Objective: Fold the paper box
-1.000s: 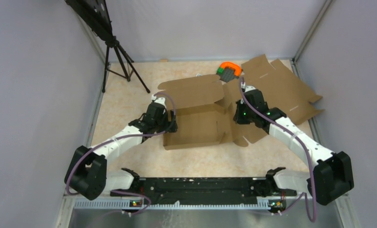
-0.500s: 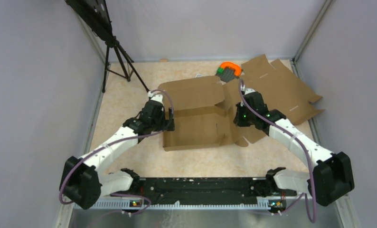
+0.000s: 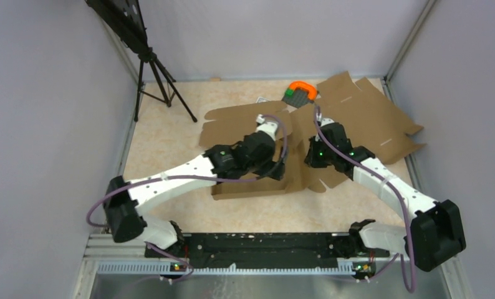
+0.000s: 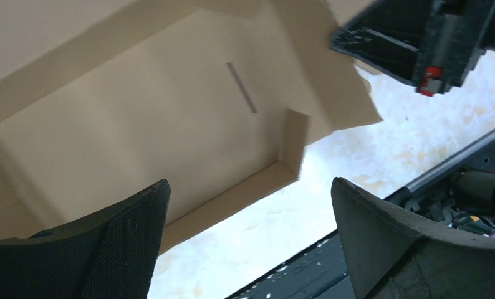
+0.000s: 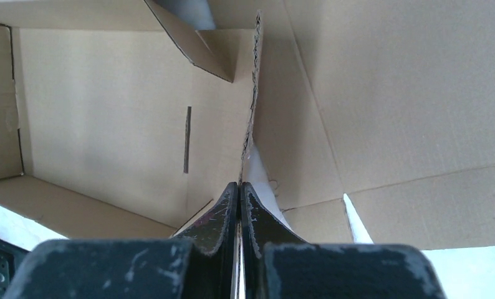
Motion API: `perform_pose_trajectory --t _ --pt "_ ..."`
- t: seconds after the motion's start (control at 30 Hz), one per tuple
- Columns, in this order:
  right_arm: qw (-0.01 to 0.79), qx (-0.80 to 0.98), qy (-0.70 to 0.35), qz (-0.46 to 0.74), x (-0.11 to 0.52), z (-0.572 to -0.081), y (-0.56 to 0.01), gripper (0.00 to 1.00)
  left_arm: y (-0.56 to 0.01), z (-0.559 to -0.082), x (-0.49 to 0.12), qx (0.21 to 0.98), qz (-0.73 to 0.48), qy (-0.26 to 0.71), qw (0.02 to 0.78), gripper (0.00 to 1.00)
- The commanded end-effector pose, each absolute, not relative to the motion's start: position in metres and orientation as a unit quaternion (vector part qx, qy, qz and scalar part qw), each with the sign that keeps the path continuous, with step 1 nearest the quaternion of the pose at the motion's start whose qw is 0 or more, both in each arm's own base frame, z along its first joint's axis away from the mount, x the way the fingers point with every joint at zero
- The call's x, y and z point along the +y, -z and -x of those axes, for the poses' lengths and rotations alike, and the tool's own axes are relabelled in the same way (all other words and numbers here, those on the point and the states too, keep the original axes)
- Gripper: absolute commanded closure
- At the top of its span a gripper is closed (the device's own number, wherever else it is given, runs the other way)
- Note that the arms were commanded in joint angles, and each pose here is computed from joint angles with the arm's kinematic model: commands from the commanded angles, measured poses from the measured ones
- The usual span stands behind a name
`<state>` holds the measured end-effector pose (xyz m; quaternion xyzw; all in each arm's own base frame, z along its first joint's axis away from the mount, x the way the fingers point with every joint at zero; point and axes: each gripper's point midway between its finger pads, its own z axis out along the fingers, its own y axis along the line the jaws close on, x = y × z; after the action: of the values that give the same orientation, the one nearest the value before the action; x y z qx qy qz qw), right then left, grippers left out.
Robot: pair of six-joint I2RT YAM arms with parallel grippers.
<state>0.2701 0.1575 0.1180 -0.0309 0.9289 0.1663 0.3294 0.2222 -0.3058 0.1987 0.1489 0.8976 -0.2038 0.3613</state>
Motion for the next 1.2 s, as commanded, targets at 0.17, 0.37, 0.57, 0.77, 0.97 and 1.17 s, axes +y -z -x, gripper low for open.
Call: perform_pose_trajectory --t 0.17,0.37,0.57,0.77,0.97,1.17 --pt "0.346 0.913 -0.214 0.018 0.170 -0.270 -0.133 1.00 -0.169 -0.212 -0.396 0.897 -0.188 0.241 0.320 0.01" --pt "0.350 0.912 -0.216 0.013 0.168 -0.266 -0.136 1.00 -0.145 -0.217 -0.401 0.907 -0.198 0.210 0.305 0.05" --pt "0.348 0.912 -0.218 0.014 0.168 -0.265 -0.136 1.00 -0.123 -0.221 -0.390 0.924 -0.199 0.161 0.283 0.13" --pt "0.348 0.912 -0.217 0.013 0.169 -0.267 -0.136 1.00 -0.111 -0.222 -0.372 0.935 -0.173 0.163 0.262 0.26" --pt "0.349 0.912 -0.214 0.012 0.168 -0.268 -0.135 1.00 -0.095 -0.231 -0.344 0.948 -0.107 0.176 0.244 0.41" --pt "0.349 0.913 -0.211 0.012 0.167 -0.268 -0.135 1.00 -0.092 -0.228 -0.332 0.951 -0.071 0.201 0.225 0.44"
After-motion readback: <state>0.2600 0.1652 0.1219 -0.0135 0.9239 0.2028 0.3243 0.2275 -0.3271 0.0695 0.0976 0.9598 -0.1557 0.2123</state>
